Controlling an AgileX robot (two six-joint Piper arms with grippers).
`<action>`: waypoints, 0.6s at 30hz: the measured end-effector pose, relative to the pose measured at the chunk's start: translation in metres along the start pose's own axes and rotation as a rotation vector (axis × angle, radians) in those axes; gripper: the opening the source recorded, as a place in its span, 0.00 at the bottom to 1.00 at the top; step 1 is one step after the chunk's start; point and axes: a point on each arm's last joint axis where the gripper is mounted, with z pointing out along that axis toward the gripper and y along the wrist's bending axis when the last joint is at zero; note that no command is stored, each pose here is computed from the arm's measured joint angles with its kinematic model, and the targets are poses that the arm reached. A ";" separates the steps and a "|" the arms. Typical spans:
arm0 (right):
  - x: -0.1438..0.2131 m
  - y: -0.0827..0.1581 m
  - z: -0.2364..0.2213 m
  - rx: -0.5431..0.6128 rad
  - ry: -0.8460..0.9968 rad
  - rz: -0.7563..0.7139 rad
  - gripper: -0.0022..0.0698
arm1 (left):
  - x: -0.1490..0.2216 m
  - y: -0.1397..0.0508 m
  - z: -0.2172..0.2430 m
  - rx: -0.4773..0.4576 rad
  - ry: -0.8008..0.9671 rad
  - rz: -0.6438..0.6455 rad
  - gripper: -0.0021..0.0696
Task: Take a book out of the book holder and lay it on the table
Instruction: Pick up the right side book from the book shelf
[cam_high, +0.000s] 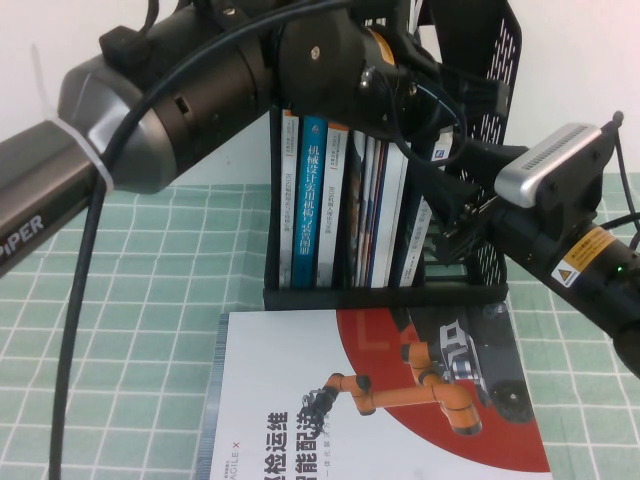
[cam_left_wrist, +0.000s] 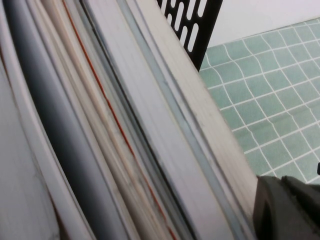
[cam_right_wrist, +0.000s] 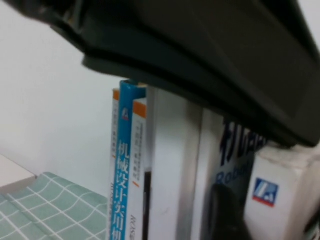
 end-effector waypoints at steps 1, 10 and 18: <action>0.000 0.001 0.000 -0.003 0.000 -0.002 0.53 | 0.000 0.000 0.000 0.000 0.000 0.000 0.03; 0.001 0.001 0.000 0.001 0.018 -0.005 0.23 | -0.001 0.001 -0.001 0.002 -0.009 -0.010 0.03; 0.001 -0.003 0.001 0.043 0.017 0.024 0.23 | -0.007 -0.005 -0.025 0.043 -0.031 -0.035 0.03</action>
